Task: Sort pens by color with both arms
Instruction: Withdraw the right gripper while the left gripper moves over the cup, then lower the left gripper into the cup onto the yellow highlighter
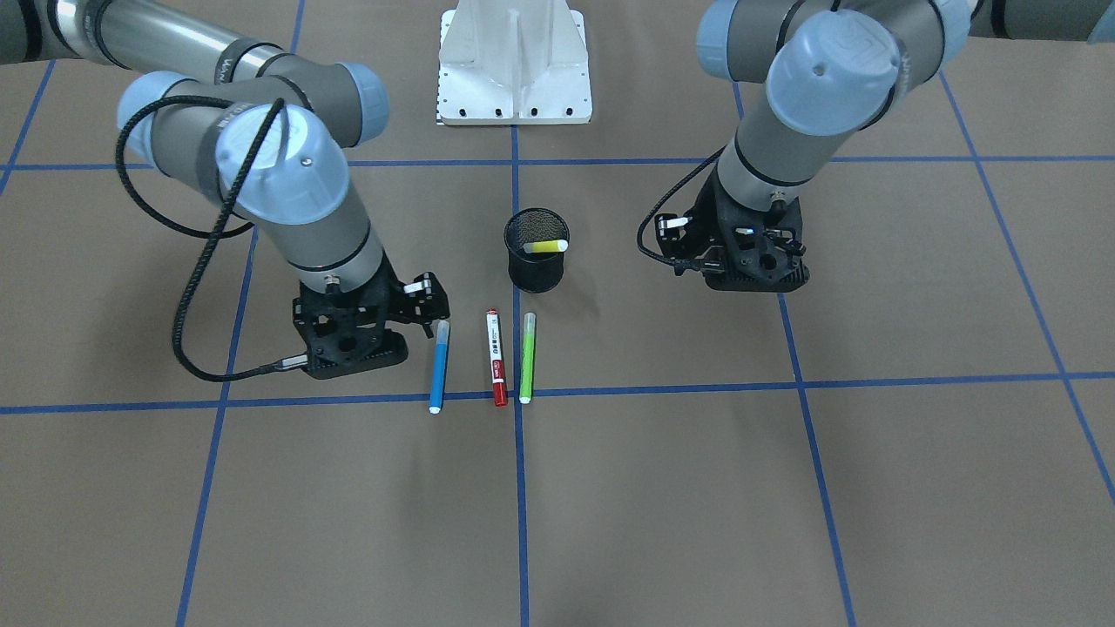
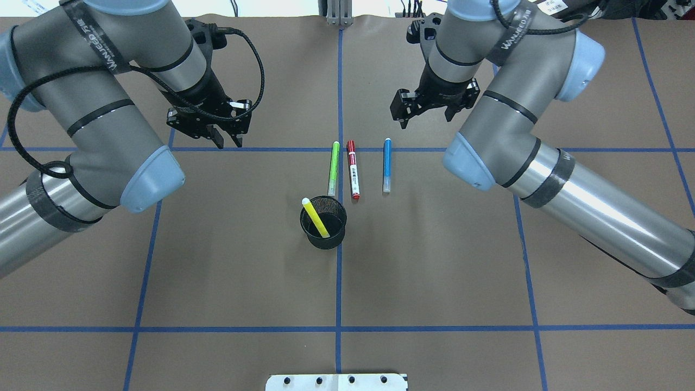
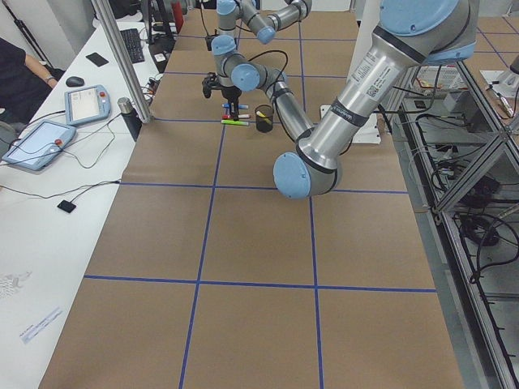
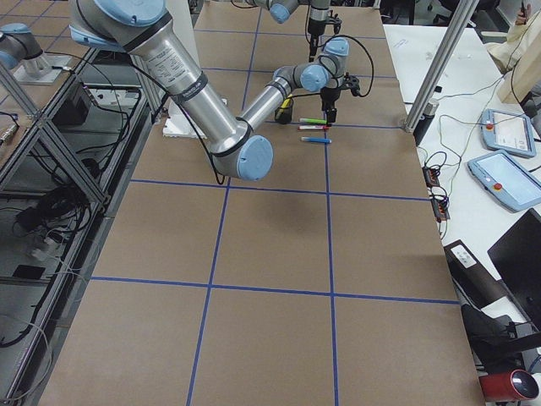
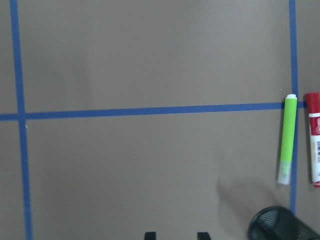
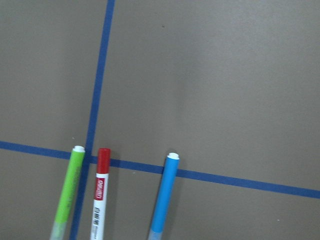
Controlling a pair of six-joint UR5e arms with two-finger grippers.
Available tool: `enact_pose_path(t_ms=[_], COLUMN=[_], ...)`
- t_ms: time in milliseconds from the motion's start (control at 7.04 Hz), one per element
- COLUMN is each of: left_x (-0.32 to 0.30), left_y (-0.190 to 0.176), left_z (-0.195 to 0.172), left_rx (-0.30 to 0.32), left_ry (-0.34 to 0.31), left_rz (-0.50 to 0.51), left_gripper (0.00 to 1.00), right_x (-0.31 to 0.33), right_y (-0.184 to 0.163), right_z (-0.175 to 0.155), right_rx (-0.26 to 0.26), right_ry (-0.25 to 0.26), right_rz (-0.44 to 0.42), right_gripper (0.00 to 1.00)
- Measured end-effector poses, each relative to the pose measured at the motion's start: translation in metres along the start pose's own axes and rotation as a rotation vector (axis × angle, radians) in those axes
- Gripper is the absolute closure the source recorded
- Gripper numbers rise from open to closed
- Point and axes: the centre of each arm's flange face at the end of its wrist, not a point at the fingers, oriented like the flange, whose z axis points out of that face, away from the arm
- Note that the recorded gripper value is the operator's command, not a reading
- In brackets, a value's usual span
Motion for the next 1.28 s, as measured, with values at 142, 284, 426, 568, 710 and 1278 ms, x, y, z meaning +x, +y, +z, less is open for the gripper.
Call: enact_pose_path(t_ms=[142,284,426,568,710,1278], left_x=[0.016,0.031,0.041,0.052,0.063,0.113], left_y=[0.009,0.018,0.027,0.039,0.054,0.101], left_z=[-0.004,-0.008,-0.004,0.007,0.024,0.073], left_rx=[0.001,0.003,0.017,0.051,0.086,0.134], left_ry=[0.026,0.045,0.046,0.035,0.02,-0.049], left_rz=[-0.125,-0.25,-0.356,-0.439,-0.498,-0.554], left_gripper=[0.35,0.34,0.34,0.33,0.33,0.34], right_x=[0.02,0.036,0.051,0.066,0.079,0.112], right_y=[0.007,0.015,0.022,0.026,0.029,0.034], right_z=[-0.013,-0.025,-0.034,-0.041,-0.046,-0.052], right_rx=[-0.009,-0.013,-0.012,-0.008,-0.004,-0.005], right_ry=[0.003,0.01,0.017,0.025,0.032,0.04], right_rz=[-0.021,-0.033,-0.051,-0.082,-0.108,-0.163], right_gripper=[0.01,0.01,0.01,0.01,0.01,0.01])
